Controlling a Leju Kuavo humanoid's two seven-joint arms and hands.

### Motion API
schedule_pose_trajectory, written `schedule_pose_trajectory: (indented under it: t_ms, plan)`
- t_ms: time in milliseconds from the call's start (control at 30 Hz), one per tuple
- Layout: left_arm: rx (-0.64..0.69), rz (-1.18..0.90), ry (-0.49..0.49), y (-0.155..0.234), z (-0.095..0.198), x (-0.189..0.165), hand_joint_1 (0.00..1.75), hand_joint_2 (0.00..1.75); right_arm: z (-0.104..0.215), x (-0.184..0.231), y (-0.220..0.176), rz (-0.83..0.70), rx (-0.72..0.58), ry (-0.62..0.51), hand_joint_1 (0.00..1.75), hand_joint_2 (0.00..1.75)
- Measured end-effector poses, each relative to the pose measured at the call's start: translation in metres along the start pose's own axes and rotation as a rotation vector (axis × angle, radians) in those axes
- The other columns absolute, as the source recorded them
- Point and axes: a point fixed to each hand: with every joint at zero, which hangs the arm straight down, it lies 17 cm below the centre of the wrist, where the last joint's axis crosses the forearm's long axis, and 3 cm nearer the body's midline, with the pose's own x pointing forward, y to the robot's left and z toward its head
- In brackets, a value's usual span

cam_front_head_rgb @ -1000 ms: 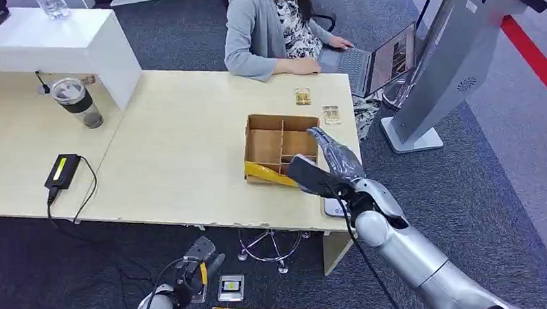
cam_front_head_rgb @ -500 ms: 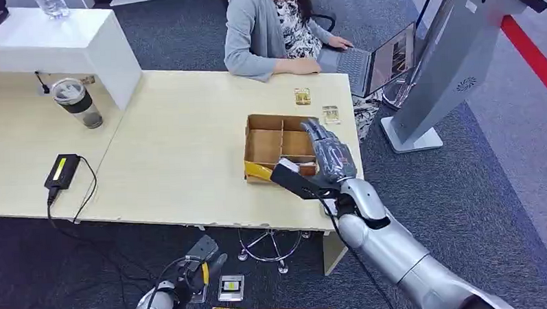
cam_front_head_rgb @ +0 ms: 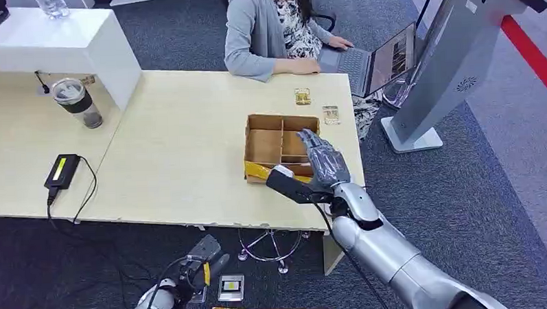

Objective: Pass the card to the sensor for recognition and then transmit it.

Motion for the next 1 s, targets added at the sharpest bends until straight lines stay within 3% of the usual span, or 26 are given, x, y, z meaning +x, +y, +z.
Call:
schedule_pose_trajectory:
  t_ms: [600,1000]
  plan:
    - [-0.015,-0.038,-0.006,-0.004,-0.001,0.004,0.0,0.0,-0.003,0.004,0.025,0.019,0.066,0.013,0.0,1.75]
    - [-0.029,-0.066,-0.007,-0.007,-0.001,0.005,0.0,0.0,-0.014,0.016,0.021,0.031,0.063,-0.008,0.0,1.75]
